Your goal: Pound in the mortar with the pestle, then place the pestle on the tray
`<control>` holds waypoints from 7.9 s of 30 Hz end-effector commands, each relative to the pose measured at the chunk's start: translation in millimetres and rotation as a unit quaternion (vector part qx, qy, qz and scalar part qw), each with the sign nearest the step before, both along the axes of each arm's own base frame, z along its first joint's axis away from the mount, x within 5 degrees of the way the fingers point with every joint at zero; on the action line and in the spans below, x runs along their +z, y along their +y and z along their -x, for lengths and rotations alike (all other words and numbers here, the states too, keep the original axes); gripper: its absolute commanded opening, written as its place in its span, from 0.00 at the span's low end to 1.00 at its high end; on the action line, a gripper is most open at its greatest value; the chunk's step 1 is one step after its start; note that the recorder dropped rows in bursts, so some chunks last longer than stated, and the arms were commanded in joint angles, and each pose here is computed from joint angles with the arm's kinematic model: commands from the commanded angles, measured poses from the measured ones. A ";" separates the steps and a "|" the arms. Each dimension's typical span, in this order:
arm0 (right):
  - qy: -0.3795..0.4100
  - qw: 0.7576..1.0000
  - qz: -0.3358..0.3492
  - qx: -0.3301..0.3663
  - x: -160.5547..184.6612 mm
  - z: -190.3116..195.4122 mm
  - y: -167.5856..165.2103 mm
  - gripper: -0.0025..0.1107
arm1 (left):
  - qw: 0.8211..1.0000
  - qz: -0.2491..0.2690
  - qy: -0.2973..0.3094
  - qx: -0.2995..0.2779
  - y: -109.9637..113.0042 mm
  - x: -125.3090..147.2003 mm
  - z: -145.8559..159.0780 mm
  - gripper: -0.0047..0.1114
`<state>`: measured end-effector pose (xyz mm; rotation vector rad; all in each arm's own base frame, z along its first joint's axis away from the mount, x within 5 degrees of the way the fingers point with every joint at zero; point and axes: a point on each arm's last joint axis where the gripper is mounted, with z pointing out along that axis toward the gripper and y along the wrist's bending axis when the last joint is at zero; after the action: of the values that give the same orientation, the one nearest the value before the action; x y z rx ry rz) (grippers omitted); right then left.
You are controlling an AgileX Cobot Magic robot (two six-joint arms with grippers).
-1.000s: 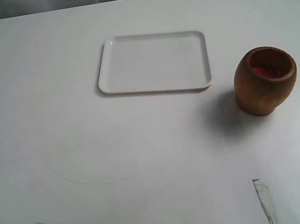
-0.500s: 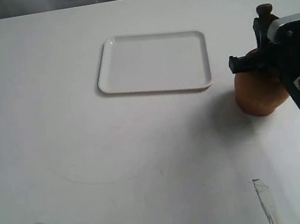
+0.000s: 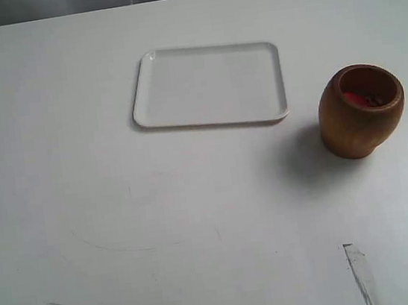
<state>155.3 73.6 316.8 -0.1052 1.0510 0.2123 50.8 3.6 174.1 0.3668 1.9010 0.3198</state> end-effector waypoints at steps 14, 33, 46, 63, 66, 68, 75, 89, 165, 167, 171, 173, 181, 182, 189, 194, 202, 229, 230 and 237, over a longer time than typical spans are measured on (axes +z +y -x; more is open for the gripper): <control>0.211 0.969 0.126 -0.002 -99.9 -58.9 40.9 0.02 | 1.000 0.007 -0.002 -0.003 -0.7 0.1 -0.1 0.04; 0.279 0.948 0.154 -0.017 -155.2 -52.8 33.1 0.02 | 1.000 0.007 -0.002 -0.003 -0.7 0.1 -0.1 0.04; 0.035 0.987 0.060 0.143 -32.2 -43.1 62.1 0.02 | 1.000 0.007 -0.002 -0.003 -0.7 0.1 -0.1 0.04; 0.430 0.862 0.201 0.179 -66.5 -188.0 175.5 0.02 | 1.000 0.007 -0.002 -0.003 -0.7 0.1 -0.1 0.04; 0.483 0.830 0.220 0.174 -107.7 -214.4 194.8 0.02 | 1.000 0.007 -0.002 -0.003 -0.7 0.1 -0.1 0.04; 0.501 0.817 0.228 0.171 -127.8 -223.2 201.3 0.02 | 1.000 0.007 -0.002 -0.003 -0.7 0.1 -0.1 0.04; 0.551 0.779 0.250 0.164 -196.4 -238.6 212.5 0.02 | 1.000 0.007 -0.002 -0.003 -0.7 0.1 -0.1 0.04; 0.590 0.735 0.292 0.161 -218.7 -232.3 208.1 0.37 | 1.000 0.007 -0.002 -0.003 -0.7 0.1 -0.1 0.04; 0.488 0.775 0.251 0.313 -65.5 82.1 31.4 0.02 | 1.000 0.007 -0.002 -0.003 -0.7 0.1 -0.1 0.04; 0.488 0.775 0.251 0.313 -65.5 82.1 31.4 0.02 | 1.000 0.007 -0.002 -0.003 -0.7 0.1 -0.1 0.04; 0.477 0.786 0.229 0.320 -59.6 86.1 26.7 0.02 | 1.000 0.007 -0.002 -0.003 -0.7 0.1 -0.1 0.04; 0.455 0.805 0.207 0.319 -51.8 88.6 19.1 0.02 | 1.000 0.007 -0.002 -0.003 -0.7 0.1 -0.1 0.04; 0.318 0.912 0.104 0.239 -18.6 101.6 -26.4 0.02 | 1.000 0.007 -0.002 -0.003 -0.7 0.1 -0.1 0.04; 0.303 0.921 0.094 0.225 -16.2 104.8 -31.8 0.02 | 1.000 0.007 -0.002 -0.003 -0.7 0.1 -0.1 0.04; 0.236 0.959 0.057 0.143 -8.4 123.2 -53.8 0.02 | 1.000 0.007 -0.002 -0.003 -0.7 0.1 -0.1 0.04; 0.234 0.967 0.026 0.097 -15.4 123.4 -57.3 0.02 | 1.000 0.007 -0.002 -0.003 -0.7 0.1 -0.1 0.04; 0.221 0.975 -0.027 0.027 -65.7 106.4 -61.4 0.02 | 1.000 0.007 -0.002 -0.003 -0.7 0.1 -0.1 0.04; 0.222 0.973 0.050 -0.050 -106.2 99.4 -66.7 0.02 | 1.000 0.007 -0.002 -0.003 -0.7 0.1 -0.1 0.04; 0.224 0.971 0.066 -0.054 -107.1 99.4 -66.6 0.02 | 1.000 0.007 -0.002 -0.003 -0.7 0.1 -0.1 0.04; 0.254 0.958 0.116 -0.066 -114.4 99.3 -67.0 0.02 | 1.000 0.007 -0.002 -0.003 -0.7 0.1 -0.1 0.04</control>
<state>56.1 7.3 205.2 -0.1673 1.5726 0.0301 50.8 3.6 174.1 0.3668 1.9010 0.3198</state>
